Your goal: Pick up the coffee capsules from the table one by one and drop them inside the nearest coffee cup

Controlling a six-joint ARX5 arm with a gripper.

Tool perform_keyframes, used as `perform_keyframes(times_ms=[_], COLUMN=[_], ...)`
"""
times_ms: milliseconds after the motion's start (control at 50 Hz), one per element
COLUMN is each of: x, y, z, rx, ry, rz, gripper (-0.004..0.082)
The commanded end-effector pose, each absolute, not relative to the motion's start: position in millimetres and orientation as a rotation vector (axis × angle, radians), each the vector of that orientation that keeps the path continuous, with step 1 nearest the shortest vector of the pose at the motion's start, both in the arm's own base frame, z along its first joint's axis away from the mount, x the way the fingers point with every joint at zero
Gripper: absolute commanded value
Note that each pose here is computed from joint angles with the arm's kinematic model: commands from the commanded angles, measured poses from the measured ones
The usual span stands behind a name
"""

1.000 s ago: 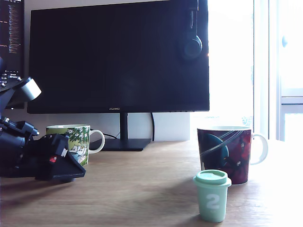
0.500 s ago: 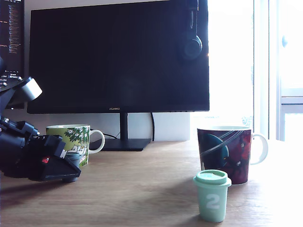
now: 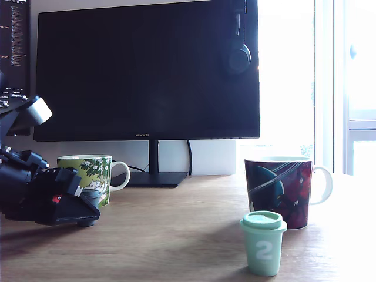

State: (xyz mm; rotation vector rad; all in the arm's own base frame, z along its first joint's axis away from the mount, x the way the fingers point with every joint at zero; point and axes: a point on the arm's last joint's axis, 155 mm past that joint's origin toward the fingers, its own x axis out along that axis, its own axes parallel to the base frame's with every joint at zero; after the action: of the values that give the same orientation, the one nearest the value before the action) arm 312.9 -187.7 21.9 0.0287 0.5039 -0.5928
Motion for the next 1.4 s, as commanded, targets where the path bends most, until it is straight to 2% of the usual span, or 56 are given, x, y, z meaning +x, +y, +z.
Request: perform_keyframes(times_ms=[0,120,260,600,780,980,1380], x=[314.5,315.2,314.9,318.7,326.9,347.7,377.0], y=[-187.9,-188.6,-195.4,-204.2,-189.3,-166.8,-158.2], z=[22.1,25.8,42.2,122.7,149.9,156.1,167.7], rx=[0.032,0.029,0.014,-0.039,-0.045,-0.037,0.03], ry=[0.497,0.486,0.44,0.199,0.128,0.181,0.408], rz=[-0.594,-0.596,-0.633,-0.68,-0.629,-0.547,-0.491], gripper=[0.011,0.011,0.011,0.011,0.011,0.011,0.011])
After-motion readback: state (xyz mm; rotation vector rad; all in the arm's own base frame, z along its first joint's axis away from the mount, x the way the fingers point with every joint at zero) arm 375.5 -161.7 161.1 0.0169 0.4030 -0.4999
